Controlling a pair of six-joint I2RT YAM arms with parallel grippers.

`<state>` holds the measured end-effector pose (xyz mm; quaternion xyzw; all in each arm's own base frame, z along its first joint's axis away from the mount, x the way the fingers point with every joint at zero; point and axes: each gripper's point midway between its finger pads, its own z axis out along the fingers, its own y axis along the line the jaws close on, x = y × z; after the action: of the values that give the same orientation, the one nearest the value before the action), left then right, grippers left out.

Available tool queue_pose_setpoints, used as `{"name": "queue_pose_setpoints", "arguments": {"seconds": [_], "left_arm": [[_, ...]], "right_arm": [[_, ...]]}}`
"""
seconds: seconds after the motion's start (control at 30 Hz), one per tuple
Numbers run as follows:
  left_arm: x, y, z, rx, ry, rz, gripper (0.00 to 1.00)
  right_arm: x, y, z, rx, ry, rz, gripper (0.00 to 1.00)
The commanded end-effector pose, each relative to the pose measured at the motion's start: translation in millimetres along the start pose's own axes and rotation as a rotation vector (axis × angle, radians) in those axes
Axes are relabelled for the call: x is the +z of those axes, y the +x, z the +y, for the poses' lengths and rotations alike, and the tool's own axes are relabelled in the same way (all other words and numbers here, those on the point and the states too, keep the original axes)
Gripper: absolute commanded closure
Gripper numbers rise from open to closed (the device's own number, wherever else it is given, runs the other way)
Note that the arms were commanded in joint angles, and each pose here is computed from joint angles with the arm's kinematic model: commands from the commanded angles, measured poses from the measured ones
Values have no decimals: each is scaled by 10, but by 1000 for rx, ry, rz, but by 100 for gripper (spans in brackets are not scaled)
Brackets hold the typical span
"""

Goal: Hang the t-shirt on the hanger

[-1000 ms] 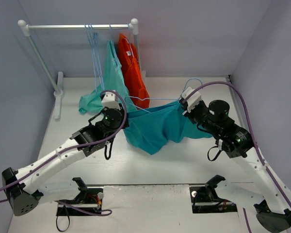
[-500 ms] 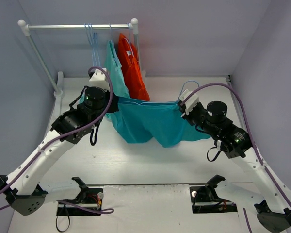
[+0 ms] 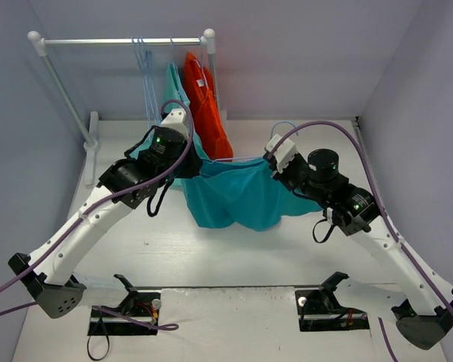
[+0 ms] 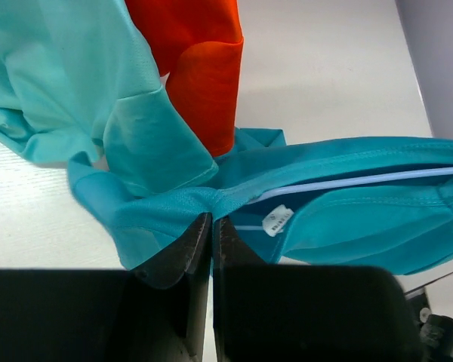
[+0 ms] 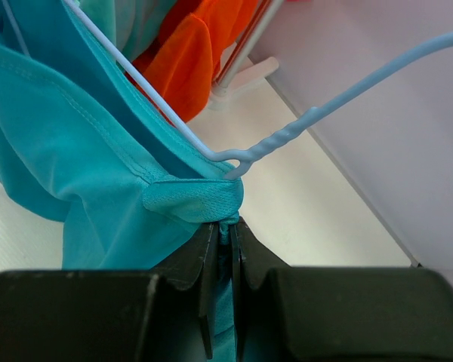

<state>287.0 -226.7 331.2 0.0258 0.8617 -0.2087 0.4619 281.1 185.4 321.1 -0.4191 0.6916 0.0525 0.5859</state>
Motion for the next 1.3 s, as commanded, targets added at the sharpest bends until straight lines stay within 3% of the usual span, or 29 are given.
{"name": "queue_pose_setpoints", "arguments": {"seconds": [0.0, 0.3, 0.53, 1.0, 1.27], "left_arm": [[-238, -365, -219, -89, 79, -97, 100], [-295, -587, -243, -155, 59, -162, 100], [-534, -1076, -338, -82, 71, -268, 100], [-754, -1460, -476, 28, 130, -349, 100], [-710, -1266, -512, 53, 171, -286, 100]], "right_arm": [[11, -573, -242, -34, 99, -144, 100], [12, -1129, -230, -69, 115, -287, 100], [-93, -1507, -171, -114, 81, -417, 100], [-310, -2035, -164, -112, 54, -660, 100], [-205, -1878, -53, -91, 23, -631, 100]]}}
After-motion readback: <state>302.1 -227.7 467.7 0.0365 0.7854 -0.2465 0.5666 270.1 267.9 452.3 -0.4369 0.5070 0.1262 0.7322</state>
